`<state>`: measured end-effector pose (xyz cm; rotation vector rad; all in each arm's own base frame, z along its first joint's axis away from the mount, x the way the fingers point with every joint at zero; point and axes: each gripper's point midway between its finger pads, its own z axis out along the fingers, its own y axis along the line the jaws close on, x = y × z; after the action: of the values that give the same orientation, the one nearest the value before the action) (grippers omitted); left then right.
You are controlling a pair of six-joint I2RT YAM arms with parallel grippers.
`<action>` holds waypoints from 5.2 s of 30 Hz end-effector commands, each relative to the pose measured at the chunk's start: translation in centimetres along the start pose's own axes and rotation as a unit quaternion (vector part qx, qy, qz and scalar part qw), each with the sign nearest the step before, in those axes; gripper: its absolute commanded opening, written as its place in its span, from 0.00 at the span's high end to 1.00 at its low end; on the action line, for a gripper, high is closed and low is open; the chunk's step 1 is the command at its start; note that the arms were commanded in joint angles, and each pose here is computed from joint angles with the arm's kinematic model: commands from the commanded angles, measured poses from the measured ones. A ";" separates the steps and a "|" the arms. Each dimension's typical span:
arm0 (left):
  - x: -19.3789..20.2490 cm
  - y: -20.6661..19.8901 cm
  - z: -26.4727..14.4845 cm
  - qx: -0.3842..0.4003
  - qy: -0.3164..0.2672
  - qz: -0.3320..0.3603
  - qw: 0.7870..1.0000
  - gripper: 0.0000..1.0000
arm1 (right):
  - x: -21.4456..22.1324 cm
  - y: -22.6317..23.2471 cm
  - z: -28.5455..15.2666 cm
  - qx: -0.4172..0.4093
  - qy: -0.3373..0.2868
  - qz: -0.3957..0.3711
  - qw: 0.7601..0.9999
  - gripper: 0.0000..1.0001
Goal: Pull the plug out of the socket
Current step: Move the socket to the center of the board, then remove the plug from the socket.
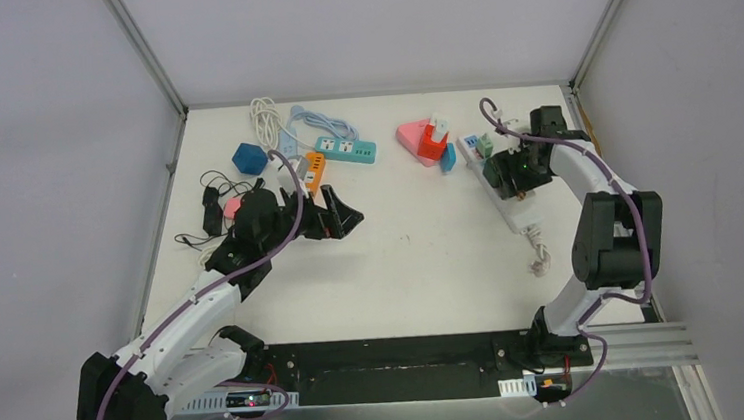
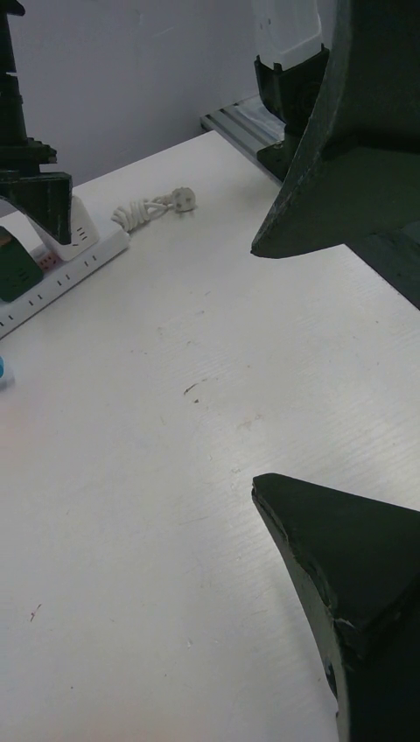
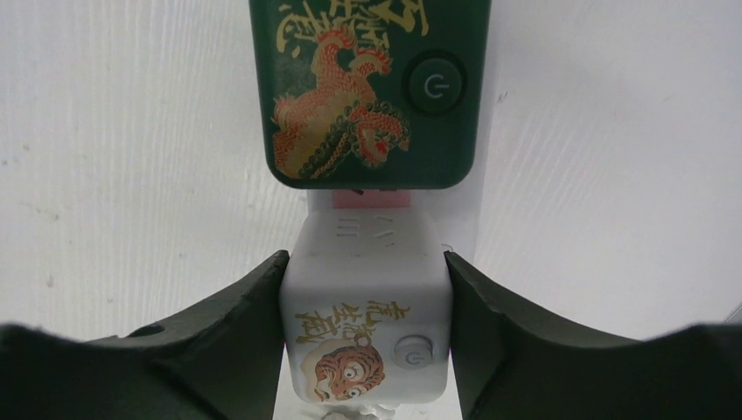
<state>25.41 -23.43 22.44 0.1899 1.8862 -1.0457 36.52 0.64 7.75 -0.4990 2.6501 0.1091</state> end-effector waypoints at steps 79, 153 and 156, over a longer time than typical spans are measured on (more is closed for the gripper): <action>6.5 -6.8 -1.4 0.226 0.024 0.204 0.952 0.01 | 7.0 22.7 -15.4 -0.420 -0.150 -0.387 0.807 0.00; 16.7 -6.1 8.6 0.331 0.097 0.285 0.894 1.00 | 8.5 22.7 -3.8 -0.313 -0.130 -0.534 0.774 0.37; 16.3 -5.7 8.3 0.321 0.064 0.304 0.895 1.00 | 8.8 22.4 -3.5 -0.311 -0.121 -0.536 0.775 0.48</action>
<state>19.50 -37.46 10.06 1.2168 1.4599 -1.1525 19.33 18.00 7.04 -1.9240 1.6879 0.6531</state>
